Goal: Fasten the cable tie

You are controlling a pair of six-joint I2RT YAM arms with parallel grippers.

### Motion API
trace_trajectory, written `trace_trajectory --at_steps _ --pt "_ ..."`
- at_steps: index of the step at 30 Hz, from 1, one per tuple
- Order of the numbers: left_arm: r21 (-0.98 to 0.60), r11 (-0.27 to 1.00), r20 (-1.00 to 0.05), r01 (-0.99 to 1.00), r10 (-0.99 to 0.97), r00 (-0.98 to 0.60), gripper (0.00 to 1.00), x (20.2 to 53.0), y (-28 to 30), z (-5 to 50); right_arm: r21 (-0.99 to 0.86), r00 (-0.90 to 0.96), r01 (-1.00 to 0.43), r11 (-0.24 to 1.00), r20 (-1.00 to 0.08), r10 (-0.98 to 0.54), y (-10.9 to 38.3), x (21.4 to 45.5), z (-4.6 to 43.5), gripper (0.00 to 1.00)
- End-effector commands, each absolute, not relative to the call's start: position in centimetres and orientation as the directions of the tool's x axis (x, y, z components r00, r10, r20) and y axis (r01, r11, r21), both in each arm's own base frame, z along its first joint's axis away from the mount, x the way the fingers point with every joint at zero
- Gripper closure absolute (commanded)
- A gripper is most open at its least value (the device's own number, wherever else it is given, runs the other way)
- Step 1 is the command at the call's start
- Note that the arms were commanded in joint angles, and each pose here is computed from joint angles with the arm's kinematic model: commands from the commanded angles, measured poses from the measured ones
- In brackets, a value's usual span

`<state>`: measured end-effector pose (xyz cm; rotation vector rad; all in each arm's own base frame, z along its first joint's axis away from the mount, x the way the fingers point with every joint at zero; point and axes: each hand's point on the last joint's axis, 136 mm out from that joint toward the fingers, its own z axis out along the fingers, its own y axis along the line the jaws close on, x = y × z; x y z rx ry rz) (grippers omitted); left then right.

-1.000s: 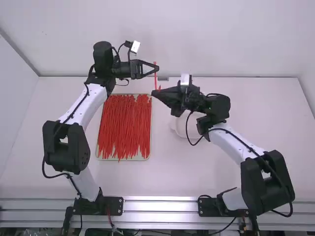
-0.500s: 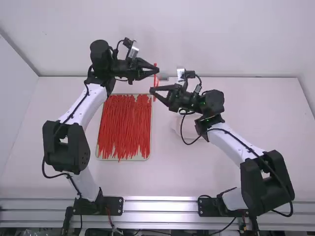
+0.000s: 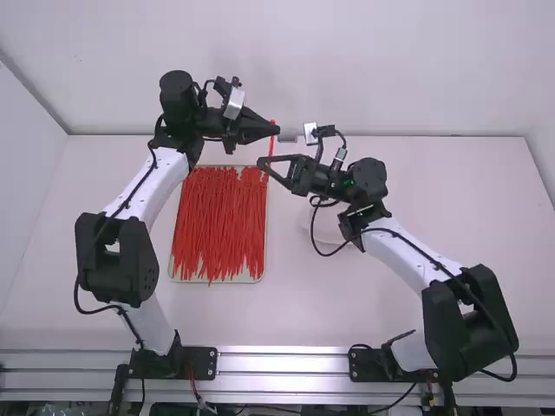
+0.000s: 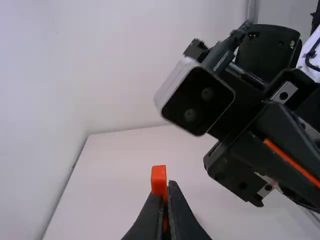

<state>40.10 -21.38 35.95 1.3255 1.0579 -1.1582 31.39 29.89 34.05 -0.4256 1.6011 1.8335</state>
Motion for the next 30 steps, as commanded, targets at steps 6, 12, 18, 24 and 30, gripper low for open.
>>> trace_trajectory --at_steps 6,12,18,24,30 --pt "0.212 -0.088 -0.977 0.973 -0.019 0.211 0.99 39.8 -20.9 36.0 0.763 -0.739 -0.645 -0.037 -0.611 0.283 30.9 31.6 34.8 1.0" --pt "0.213 -0.086 -0.977 0.973 -0.019 0.213 0.99 39.8 -20.8 36.0 0.764 -0.727 -0.645 -0.014 -0.608 0.32 30.2 32.5 35.0 1.0" --pt "0.213 -0.082 -0.977 0.974 -0.018 0.212 0.97 39.9 -20.6 36.0 0.766 -0.708 -0.643 0.014 -0.602 0.369 29.4 33.7 35.2 1.0" --pt "0.246 -0.088 -0.969 0.965 -0.022 0.245 0.99 39.8 -20.9 35.7 0.767 -0.715 -0.642 0.004 -0.6 0.359 30.0 33.2 35.1 1.0" --pt "0.283 -0.097 -0.959 0.954 -0.029 0.282 0.99 39.5 -21.3 34.2 0.783 -0.732 -0.621 0.012 -0.586 0.347 30.2 33.3 34.6 1.0"
